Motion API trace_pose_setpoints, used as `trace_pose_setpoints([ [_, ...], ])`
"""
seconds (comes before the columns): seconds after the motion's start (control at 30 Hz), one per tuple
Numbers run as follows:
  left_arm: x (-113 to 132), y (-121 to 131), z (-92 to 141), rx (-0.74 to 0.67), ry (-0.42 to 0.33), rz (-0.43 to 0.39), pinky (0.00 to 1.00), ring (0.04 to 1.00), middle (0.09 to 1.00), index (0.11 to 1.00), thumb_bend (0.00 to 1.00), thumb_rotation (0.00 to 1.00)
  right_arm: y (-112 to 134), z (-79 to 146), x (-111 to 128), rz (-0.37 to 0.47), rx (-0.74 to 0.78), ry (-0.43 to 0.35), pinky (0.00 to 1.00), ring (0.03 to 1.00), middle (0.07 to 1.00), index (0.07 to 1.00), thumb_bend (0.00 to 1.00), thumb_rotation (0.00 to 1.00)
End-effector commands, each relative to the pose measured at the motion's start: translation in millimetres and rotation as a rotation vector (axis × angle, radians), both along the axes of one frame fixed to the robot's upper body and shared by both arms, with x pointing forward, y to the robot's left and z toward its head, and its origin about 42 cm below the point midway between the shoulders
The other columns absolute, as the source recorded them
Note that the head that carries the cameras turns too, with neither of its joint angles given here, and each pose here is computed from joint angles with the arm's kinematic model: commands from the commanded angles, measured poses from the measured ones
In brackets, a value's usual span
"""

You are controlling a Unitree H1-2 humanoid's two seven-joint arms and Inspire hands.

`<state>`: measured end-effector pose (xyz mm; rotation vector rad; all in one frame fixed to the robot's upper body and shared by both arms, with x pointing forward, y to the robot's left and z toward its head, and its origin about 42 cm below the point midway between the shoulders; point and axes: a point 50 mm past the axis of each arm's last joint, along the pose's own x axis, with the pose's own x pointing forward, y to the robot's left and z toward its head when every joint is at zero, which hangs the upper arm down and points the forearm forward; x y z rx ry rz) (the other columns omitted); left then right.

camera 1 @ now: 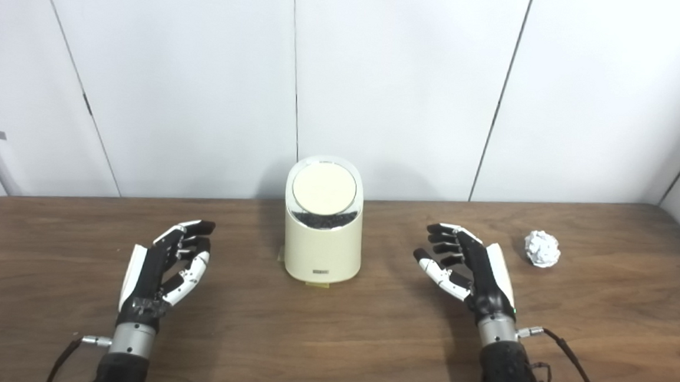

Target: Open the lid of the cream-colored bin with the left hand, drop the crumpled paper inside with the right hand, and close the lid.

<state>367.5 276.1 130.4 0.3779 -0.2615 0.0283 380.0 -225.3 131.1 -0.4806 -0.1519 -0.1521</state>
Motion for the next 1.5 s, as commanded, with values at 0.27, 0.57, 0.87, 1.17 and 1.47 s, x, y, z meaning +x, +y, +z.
trace_pose_setpoints([
  [0.27, 14.2, -4.3, 32.0, 0.004, -0.113, -0.049, 0.66, 0.751, 0.773, 0.759, 0.33, 0.6, 4.7, 24.4, 14.6, 0.017, -0.001, -0.097, 0.57, 0.675, 0.697, 0.685, 0.31, 0.41],
  [0.57, 9.4, -12.8, 52.6, 0.041, -0.084, -0.042, 0.74, 0.822, 0.822, 0.812, 0.86, 0.85, 5.7, 24.2, 15.4, 0.01, -0.016, -0.078, 0.57, 0.669, 0.693, 0.69, 0.31, 0.43],
  [0.87, 11.3, -15.4, 68.4, 0.036, -0.094, -0.049, 0.75, 0.834, 0.842, 0.831, 0.89, 0.82, 4.8, 23.1, 15.3, 0.013, -0.011, -0.078, 0.57, 0.673, 0.694, 0.687, 0.31, 0.42],
  [1.17, 20.5, -25.1, 92.3, 0.063, -0.111, -0.021, 0.74, 0.822, 0.83, 0.826, 0.92, 0.77, 4.3, 22.3, 14.3, 0.013, -0.025, -0.073, 0.58, 0.679, 0.7, 0.689, 0.32, 0.45],
  [1.47, 35.0, -44.7, 130.1, 0.054, -0.15, -0.064, 0.75, 0.838, 0.857, 0.86, 0.97, 0.55, 6.2, 22.8, 13.9, 0.021, -0.02, -0.077, 0.57, 0.673, 0.697, 0.688, 0.31, 0.43],
])
